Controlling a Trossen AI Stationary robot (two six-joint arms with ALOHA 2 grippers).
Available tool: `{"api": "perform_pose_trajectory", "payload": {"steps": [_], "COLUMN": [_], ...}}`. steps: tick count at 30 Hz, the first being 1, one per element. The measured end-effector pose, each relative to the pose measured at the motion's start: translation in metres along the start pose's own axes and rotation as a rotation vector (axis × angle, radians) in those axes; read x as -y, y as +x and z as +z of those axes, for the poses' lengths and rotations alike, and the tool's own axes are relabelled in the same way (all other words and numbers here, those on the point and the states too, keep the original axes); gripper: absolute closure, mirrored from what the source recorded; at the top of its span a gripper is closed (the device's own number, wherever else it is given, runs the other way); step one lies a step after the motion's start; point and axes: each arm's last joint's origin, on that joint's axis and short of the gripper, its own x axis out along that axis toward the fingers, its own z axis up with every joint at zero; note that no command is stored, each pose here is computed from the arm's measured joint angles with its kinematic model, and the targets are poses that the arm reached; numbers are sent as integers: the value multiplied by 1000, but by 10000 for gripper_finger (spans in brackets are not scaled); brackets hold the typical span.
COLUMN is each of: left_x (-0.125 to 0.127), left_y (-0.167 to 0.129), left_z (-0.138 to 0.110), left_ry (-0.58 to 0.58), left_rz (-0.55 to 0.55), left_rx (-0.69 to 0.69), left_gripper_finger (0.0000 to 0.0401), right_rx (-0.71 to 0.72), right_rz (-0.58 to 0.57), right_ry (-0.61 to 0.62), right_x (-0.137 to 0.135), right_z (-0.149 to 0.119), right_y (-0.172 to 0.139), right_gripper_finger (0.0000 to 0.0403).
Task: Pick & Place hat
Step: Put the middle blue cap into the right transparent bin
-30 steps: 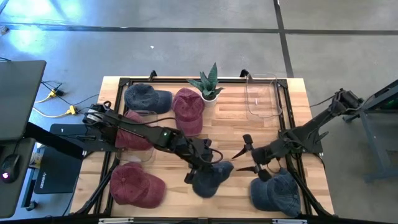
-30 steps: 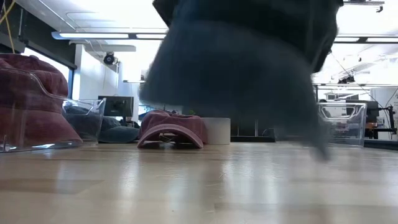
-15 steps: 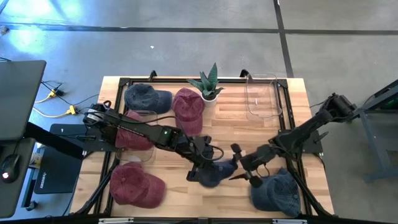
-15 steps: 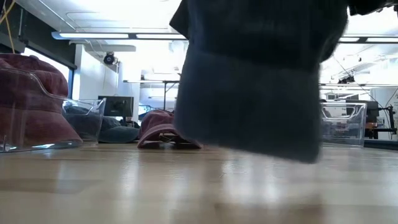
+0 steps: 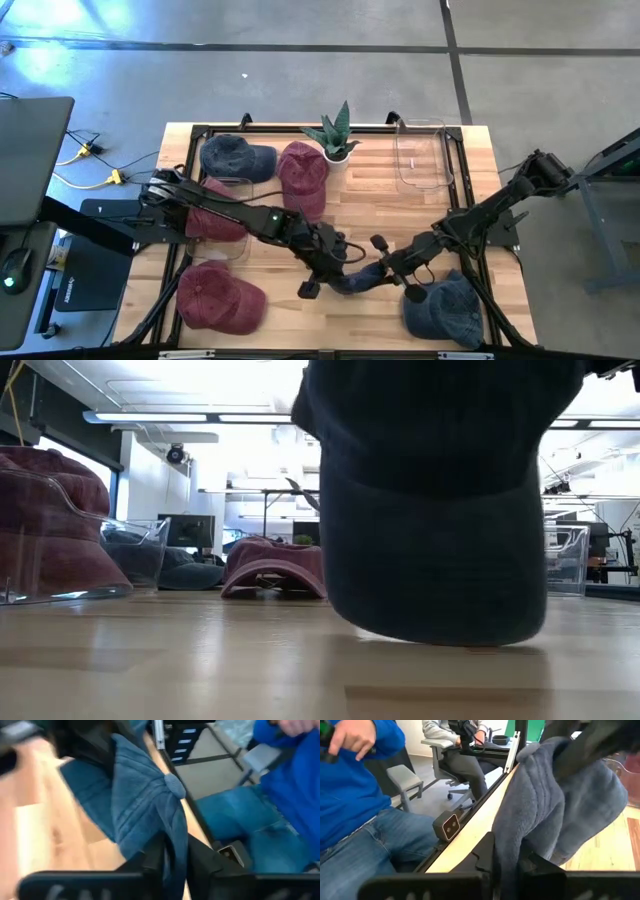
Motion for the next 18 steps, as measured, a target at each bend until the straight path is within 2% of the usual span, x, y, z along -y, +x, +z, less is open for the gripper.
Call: {"api": "perform_pose_trajectory", "payload": {"steps": [5, 7, 9, 13, 18], "left_x": [-9, -10, -9, 0, 13], "left_y": [33, 41, 49, 51, 49], "left_z": [-11, -17, -20, -25, -25], "left_ry": [-21, -12, 47, 106, 175], "left_rz": [-78, -167, -307, -477, -508], "left_rx": [6, -22, -28, -47, -47], "left_gripper_finger": [240, 208, 189, 183, 212], "right_rx": [-1, -6, -17, -39, -79], "right_rz": [5, 5, 3, 3, 75], "right_ry": [-5, -3, -2, 21, 60], "right_x": [0, 0, 0, 0, -3], "right_z": [0, -1, -2, -4, -7], "right_y": [0, 0, 0, 0, 0], "right_gripper_finger": [391, 394, 399, 394, 399]}}
